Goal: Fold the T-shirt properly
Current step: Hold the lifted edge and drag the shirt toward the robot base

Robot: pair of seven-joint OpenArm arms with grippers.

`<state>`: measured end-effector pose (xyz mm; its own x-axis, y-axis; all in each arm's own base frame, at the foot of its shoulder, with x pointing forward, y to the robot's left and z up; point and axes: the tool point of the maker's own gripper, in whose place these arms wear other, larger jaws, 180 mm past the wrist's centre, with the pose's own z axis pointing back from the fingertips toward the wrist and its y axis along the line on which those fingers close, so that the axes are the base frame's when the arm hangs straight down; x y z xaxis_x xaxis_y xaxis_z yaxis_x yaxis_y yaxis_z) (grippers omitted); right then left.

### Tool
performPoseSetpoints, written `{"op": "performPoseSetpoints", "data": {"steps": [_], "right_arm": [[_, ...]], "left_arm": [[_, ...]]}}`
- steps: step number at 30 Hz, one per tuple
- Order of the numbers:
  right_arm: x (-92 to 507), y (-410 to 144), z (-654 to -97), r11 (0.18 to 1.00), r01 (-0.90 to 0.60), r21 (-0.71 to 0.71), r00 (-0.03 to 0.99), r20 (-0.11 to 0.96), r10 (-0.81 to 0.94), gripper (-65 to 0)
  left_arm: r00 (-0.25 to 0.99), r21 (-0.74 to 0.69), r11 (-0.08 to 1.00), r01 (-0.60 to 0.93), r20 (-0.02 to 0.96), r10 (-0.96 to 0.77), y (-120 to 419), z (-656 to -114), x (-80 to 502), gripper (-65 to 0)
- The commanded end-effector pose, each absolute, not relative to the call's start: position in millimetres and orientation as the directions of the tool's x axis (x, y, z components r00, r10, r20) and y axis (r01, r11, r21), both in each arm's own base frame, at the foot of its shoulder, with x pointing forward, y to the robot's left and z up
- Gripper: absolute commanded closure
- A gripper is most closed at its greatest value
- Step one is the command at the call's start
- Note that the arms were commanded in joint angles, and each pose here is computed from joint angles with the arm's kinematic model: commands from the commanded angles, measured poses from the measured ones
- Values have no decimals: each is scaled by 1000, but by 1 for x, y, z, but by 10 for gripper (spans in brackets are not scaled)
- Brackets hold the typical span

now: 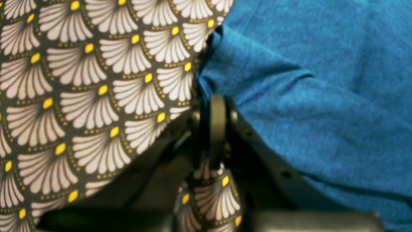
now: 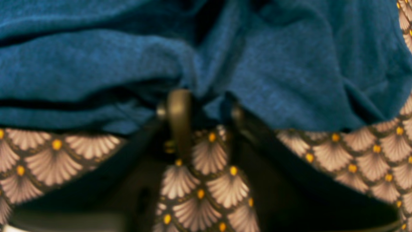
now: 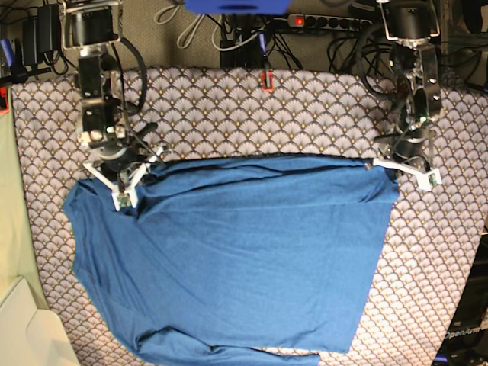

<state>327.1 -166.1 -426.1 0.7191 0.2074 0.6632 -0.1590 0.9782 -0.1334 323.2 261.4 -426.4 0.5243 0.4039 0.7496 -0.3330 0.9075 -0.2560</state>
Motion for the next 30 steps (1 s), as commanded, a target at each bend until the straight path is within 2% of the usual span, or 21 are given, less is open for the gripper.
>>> {"op": "performPoseSetpoints", "data": {"steps": [1, 2, 7, 18, 30], "right_arm": [[328, -170, -426, 977, -157, -145, 726, 654, 213, -48], [327, -169, -428, 977, -156, -142, 730, 650, 211, -2], [325, -169, -429, 977, -157, -142, 731, 649, 212, 0], [323, -162, -395, 973, -167, -161, 665, 710, 232, 0], [307, -162, -376, 966, -180, -185, 628, 735, 258, 0]], "left_arm": [[520, -258, 910, -324, 755, 399, 262, -420, 328, -5], [520, -258, 910, -324, 755, 399, 262, -420, 328, -5], [519, -257, 911, -323, 757, 397, 263, -419, 328, -5], [475, -254, 923, -288, 799, 368, 261, -393, 337, -5], [535, -239, 927, -290, 762, 364, 260, -405, 319, -5]]}}
